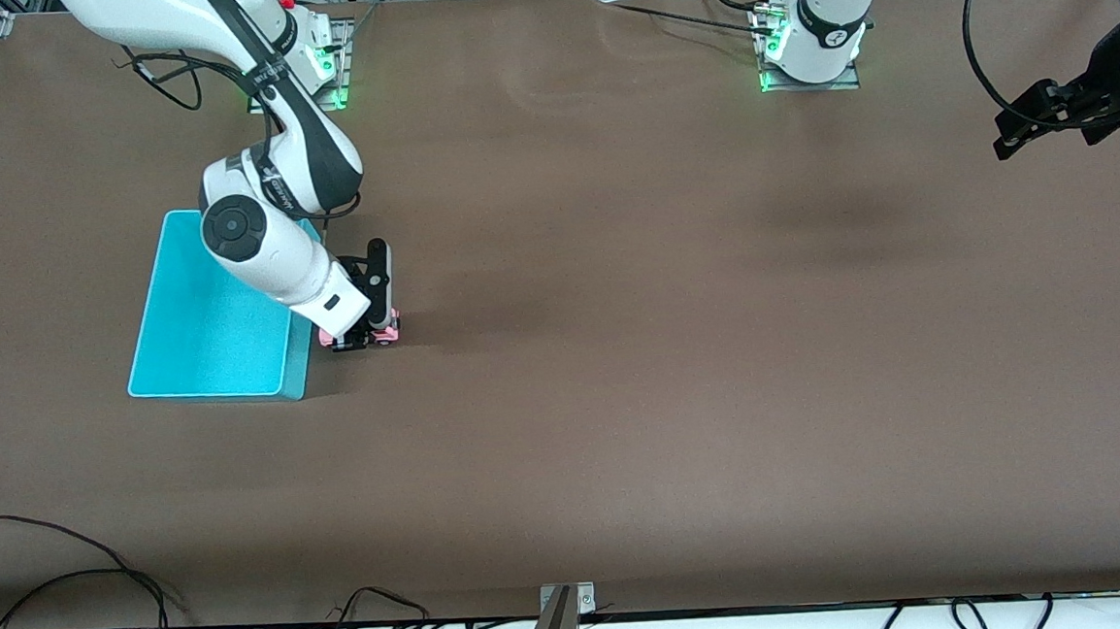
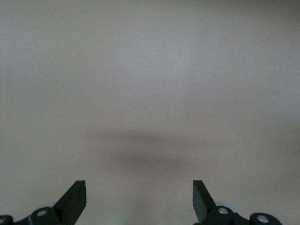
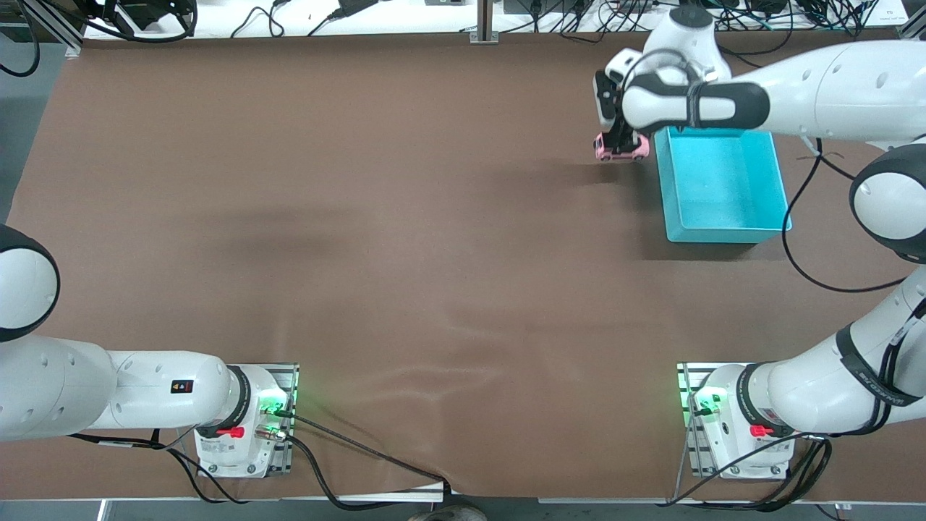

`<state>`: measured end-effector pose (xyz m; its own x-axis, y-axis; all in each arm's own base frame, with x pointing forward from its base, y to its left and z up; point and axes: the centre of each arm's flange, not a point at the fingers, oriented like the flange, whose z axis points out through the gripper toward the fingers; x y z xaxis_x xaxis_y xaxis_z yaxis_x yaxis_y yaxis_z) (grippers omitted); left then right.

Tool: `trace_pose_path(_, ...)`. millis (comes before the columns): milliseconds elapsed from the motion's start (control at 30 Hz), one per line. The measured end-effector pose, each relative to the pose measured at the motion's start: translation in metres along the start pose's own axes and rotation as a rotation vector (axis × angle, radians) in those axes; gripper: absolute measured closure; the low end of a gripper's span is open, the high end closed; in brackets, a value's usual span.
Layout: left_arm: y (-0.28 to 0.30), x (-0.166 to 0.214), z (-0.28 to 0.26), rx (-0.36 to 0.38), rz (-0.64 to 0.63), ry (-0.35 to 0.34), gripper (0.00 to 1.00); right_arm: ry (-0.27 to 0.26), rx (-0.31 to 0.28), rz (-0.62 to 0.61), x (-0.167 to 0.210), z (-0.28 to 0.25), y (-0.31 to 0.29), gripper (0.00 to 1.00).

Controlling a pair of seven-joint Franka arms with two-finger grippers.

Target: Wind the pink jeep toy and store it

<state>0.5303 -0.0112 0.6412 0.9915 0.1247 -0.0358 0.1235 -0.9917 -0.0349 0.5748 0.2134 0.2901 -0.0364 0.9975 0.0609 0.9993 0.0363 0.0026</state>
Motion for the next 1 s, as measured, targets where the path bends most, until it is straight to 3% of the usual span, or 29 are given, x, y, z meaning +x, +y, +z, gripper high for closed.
trace_pose_path(267,0.0,0.001,0.001,0.0,-0.001,-0.003,0.0,-0.034,0.051,0.036,-0.016,-0.065,0.027,0.5)
trace_pose_path(633,0.0,0.002,0.003,0.001,-0.001,-0.006,0.0,-0.087,0.115,0.039,-0.094,-0.127,0.028,0.5)
trace_pose_path(800,0.0,0.002,0.003,0.001,-0.001,-0.006,0.0,-0.097,0.135,0.039,-0.132,-0.135,0.023,0.5)
trace_pose_path(1000,0.0,0.002,0.003,0.001,-0.001,-0.006,0.0,-0.095,0.175,0.038,-0.182,-0.106,0.009,0.5)
